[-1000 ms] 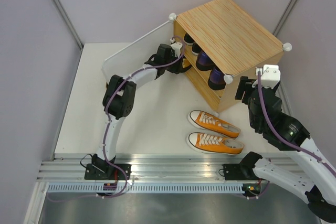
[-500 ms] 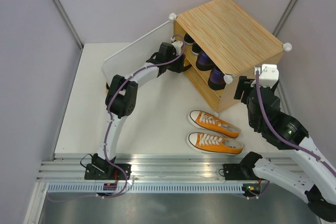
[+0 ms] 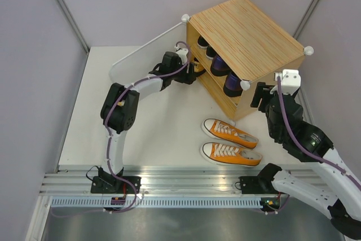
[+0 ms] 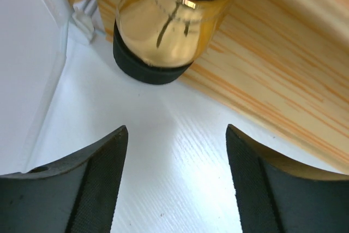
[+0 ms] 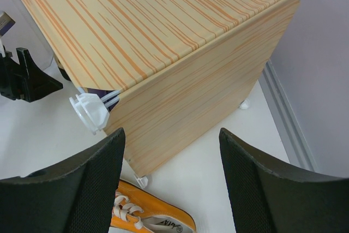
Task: Place and organize the shoes in the shoe cabinet
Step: Place the shoe in the shoe cabinet.
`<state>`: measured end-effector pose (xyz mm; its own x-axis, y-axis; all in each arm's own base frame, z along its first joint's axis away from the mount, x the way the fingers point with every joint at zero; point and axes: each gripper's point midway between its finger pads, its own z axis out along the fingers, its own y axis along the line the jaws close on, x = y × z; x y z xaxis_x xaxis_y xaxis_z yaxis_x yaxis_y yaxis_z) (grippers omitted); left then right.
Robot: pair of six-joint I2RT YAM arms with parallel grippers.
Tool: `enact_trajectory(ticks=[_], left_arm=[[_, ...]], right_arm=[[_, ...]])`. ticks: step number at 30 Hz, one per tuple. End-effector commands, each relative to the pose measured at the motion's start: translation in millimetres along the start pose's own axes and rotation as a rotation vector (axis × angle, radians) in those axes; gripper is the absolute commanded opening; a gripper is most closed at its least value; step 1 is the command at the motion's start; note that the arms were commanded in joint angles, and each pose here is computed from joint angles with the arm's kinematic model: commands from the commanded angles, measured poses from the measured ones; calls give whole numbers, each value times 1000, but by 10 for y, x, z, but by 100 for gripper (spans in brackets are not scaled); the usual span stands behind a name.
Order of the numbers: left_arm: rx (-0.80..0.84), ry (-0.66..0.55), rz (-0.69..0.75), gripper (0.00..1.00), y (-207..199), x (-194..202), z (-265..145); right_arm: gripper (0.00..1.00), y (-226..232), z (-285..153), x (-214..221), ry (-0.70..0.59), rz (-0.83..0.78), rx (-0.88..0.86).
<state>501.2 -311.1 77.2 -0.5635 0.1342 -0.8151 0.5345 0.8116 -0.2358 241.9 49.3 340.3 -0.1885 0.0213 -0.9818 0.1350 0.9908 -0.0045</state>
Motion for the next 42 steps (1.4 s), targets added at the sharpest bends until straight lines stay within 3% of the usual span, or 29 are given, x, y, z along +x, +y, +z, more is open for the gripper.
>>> enact_trajectory(ticks=[1, 7, 13, 19, 36, 42], left_arm=[[65, -126, -27, 74, -125, -427, -91], [81, -89, -37, 63, -83, -370, 124], [96, -78, -64, 45, -95, -429, 270], [95, -47, -86, 41, -74, -358, 375], [51, -100, -114, 48, 62, -555, 548], [58, -101, -129, 61, 30, -607, 444]], right_arm=[[74, -12, -87, -138, -26, 58, -28], [74, -48, -99, -139, -29, 57, -17], [74, -56, -67, -166, -34, 32, 4], [74, -33, -27, -159, -35, 10, 12], [74, 7, 23, -136, -34, -11, 16], [75, 13, 14, -138, -35, -3, 8]])
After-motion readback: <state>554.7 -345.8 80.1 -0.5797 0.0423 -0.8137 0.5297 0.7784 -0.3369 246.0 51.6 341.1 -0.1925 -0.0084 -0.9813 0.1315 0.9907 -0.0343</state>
